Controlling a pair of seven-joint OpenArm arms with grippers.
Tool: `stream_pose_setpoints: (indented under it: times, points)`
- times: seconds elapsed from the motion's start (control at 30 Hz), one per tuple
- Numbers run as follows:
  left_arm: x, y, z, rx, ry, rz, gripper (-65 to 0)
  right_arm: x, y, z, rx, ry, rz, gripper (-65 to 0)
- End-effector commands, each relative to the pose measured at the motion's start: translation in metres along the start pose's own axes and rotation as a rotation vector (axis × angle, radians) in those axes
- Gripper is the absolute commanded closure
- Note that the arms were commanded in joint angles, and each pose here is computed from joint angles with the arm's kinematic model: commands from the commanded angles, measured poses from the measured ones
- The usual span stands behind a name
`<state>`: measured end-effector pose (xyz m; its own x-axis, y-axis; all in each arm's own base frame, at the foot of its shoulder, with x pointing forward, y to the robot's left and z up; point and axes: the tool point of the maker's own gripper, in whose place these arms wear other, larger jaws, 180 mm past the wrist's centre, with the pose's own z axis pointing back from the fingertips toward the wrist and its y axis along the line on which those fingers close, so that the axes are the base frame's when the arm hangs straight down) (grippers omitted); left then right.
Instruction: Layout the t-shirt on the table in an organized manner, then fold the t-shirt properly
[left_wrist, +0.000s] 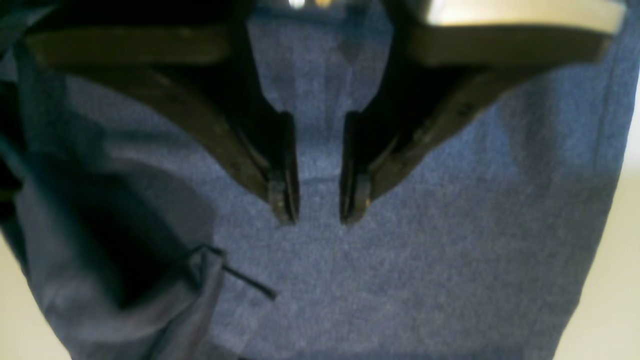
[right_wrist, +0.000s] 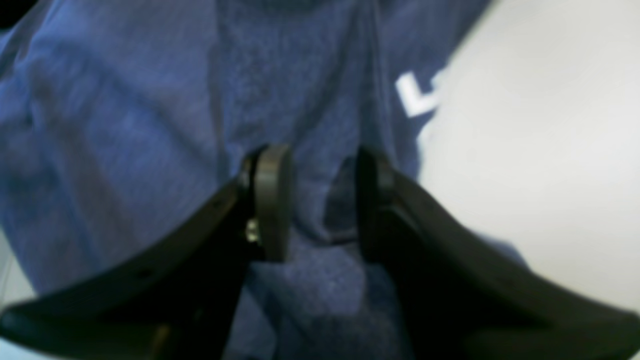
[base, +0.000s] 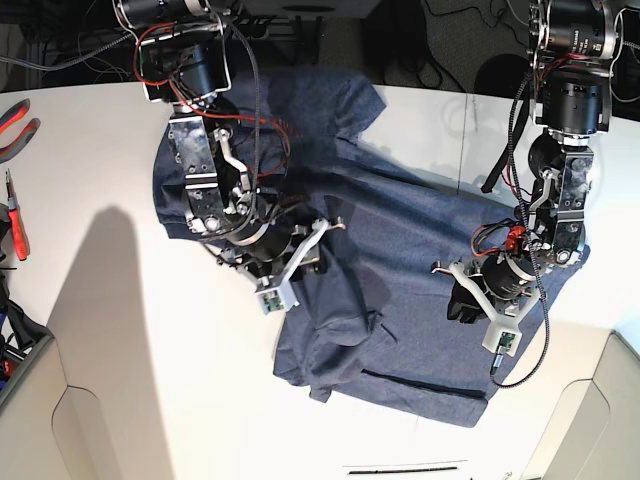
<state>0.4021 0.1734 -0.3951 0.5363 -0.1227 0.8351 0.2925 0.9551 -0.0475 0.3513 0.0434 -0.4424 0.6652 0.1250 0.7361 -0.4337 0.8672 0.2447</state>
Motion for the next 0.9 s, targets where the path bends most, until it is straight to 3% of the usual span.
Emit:
stream_pose_setpoints:
  times: [0.0, 0.3, 0.63, 0.77, 0.87]
  points:
    - [0.024, 0.007, 0.001, 0.009, -0.064, -0.009, -18.0, 0.015, 0.011, -0.001, 0.027, -0.041, 0.019, -21.6]
    - [0.024, 0.007, 0.001, 0.009, -0.064, -0.009, -18.0, 0.006, 0.047, -0.002, 0.098, -0.022, 0.094, -21.6]
    - [0.024, 0.007, 0.001, 0.009, -0.065, -0.010, -18.0, 0.079, 0.052, 0.019, 0.095, -0.263, 0.136, -21.7]
    - [0.024, 0.006, 0.001, 0.009, -0.065, -0.009, -18.0, 0.080, 0.039, 0.017, 0.019, -0.251, 0.177, -21.8]
    - [0.025, 0.007, 0.001, 0.009, -0.066, -0.009, -18.0, 0.074, 0.030, 0.014, -0.025, -0.229, 0.189, -26.3]
